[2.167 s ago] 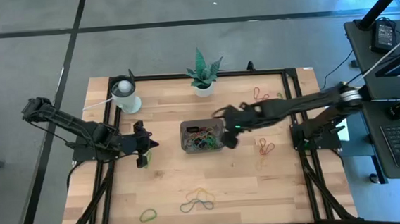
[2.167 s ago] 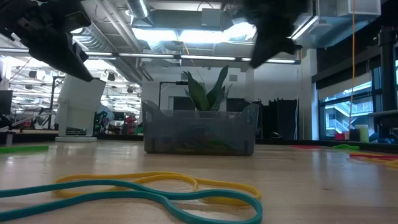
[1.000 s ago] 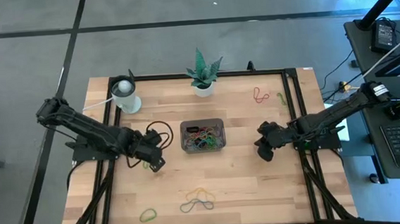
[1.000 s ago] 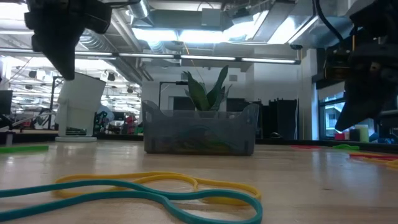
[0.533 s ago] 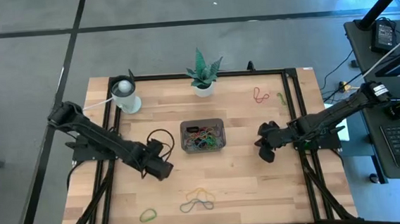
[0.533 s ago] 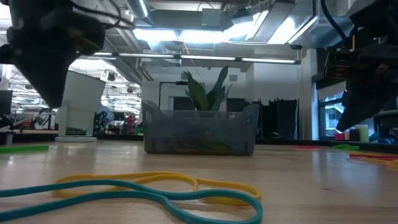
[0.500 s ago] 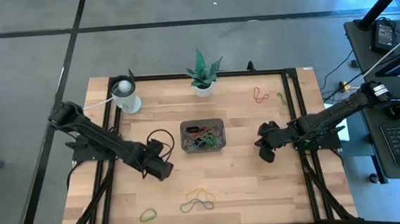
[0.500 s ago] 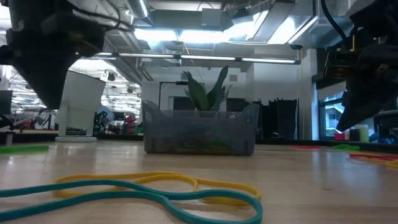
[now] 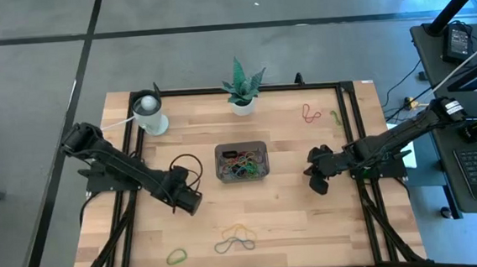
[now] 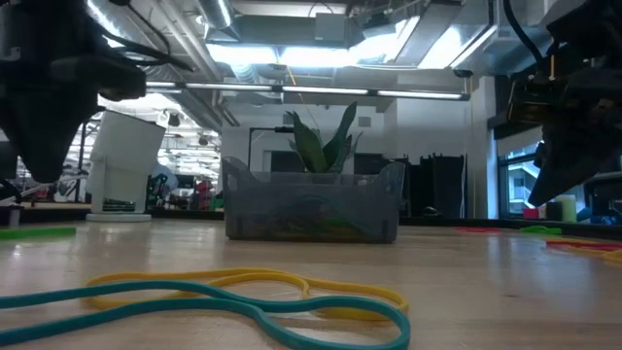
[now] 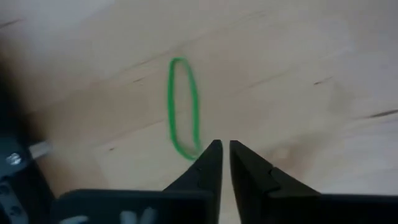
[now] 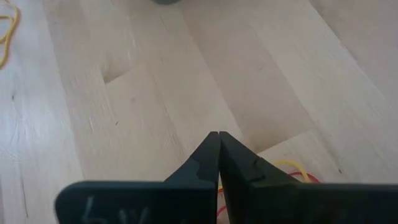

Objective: Pick and place rubber bands into bin
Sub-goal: Put the green rubber band into the black bin

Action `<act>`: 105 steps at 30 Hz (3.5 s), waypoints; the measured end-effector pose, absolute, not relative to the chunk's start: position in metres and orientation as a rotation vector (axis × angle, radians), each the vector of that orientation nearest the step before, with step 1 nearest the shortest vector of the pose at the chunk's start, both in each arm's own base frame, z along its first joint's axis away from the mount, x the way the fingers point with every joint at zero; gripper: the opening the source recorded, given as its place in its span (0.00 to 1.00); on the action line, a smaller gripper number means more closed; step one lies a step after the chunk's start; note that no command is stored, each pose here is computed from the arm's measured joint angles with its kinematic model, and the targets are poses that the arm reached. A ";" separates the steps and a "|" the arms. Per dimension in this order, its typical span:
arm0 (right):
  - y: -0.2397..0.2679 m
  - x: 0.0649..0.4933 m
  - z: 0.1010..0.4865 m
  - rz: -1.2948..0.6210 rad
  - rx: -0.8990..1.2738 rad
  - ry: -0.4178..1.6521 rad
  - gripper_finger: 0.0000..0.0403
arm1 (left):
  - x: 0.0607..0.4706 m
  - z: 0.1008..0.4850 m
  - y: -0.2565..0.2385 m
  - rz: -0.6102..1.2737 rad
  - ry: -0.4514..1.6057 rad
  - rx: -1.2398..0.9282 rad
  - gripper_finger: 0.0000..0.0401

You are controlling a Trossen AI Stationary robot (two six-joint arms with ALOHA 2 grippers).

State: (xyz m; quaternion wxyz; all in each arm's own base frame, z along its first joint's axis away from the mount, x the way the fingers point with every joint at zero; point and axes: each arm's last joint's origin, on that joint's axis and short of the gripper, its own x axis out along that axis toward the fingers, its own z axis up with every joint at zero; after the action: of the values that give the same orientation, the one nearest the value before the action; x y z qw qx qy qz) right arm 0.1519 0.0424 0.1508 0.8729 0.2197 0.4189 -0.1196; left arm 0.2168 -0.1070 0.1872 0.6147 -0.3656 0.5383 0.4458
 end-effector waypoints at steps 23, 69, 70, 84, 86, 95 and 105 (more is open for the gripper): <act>0.043 0.153 0.151 -0.259 0.489 0.863 0.03 | 0.199 0.140 -0.102 1.061 1.251 -0.997 0.25; 0.043 0.155 0.153 -0.253 0.500 0.839 0.03 | 0.262 0.304 -0.049 0.532 0.996 -0.445 0.00; 0.043 0.155 0.153 -0.257 0.509 0.839 0.03 | 0.266 0.307 -0.043 0.517 0.966 -0.427 0.00; 0.043 0.155 0.153 -0.270 0.547 0.828 0.03 | 0.337 0.278 -0.001 0.307 0.835 -0.279 0.00; 0.043 0.155 0.153 -0.270 0.547 0.828 0.03 | 0.346 0.261 0.001 0.295 0.892 -0.291 0.00; 0.043 0.155 0.153 -0.268 0.544 0.829 0.03 | 0.372 0.190 0.005 0.286 1.113 -0.389 0.00; 0.043 0.155 0.153 -0.267 0.541 0.830 0.03 | 0.375 0.172 0.006 0.387 1.141 -0.471 0.05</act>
State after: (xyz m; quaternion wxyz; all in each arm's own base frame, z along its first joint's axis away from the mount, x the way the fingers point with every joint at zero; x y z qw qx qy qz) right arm 0.1550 0.0433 0.1533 0.8712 0.2588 0.3972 -0.1277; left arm 0.3753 0.0057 0.1724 0.7978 -0.2196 0.5317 0.1805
